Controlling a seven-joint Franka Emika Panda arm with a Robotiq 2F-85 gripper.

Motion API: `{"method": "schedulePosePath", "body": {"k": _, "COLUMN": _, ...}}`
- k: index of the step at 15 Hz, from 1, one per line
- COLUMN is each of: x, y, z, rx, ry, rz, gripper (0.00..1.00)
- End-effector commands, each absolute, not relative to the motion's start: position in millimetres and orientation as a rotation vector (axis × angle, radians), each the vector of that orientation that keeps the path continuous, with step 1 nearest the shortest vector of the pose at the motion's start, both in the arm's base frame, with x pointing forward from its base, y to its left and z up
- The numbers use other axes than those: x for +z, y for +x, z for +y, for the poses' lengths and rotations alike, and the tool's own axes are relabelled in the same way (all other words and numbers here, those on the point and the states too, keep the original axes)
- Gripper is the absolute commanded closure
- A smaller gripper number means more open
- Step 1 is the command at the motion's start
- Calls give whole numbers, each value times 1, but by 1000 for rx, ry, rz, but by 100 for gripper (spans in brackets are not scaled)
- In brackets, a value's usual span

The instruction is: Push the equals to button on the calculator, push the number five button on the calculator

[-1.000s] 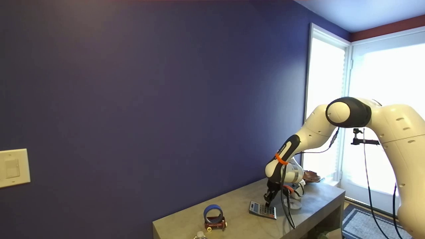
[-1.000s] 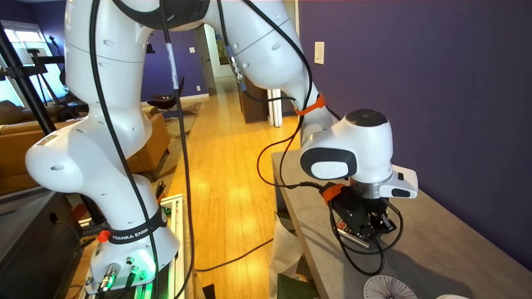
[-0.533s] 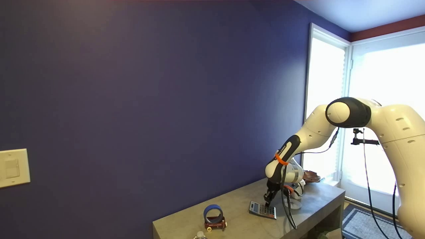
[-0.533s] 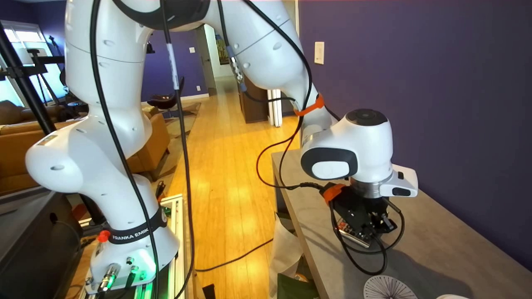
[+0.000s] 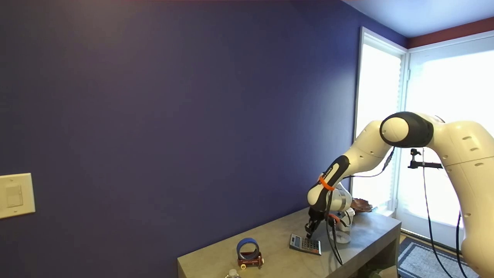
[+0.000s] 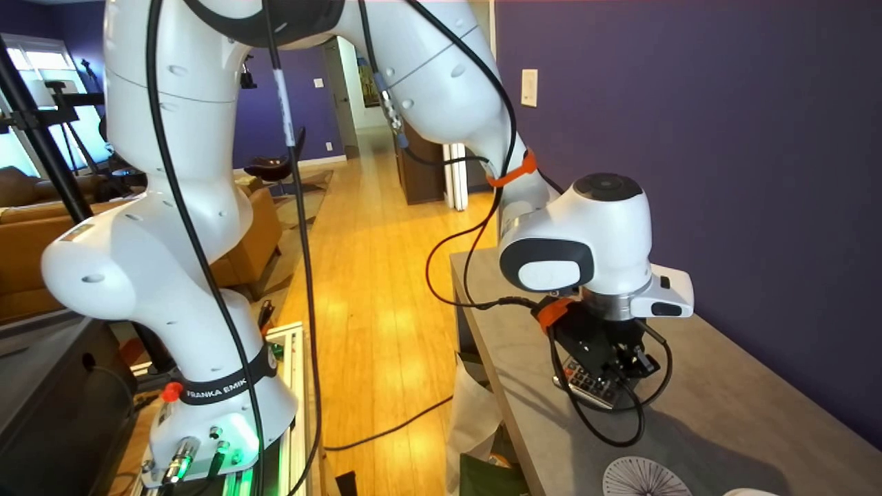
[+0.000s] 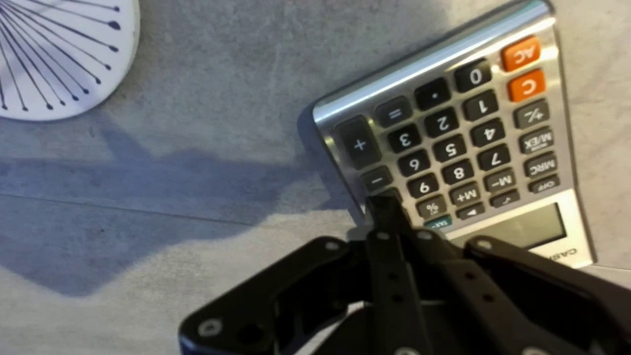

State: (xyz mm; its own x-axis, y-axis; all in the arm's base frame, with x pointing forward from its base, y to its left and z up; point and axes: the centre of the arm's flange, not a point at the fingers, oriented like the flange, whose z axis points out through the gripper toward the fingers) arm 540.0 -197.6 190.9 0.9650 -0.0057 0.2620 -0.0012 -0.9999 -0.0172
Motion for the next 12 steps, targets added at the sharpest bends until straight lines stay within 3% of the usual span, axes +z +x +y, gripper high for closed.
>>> {"method": "schedulePosePath", "body": {"k": 1, "x": 206, "y": 529, "z": -191, "rx": -403, "ry": -3091, "rz": -22, "gripper": 100}}
{"method": "schedulePosePath", "body": {"k": 12, "x": 192, "y": 520, "z": -175, "rx": -348, "ry": -3063, "rz": -44, "gripper": 100}}
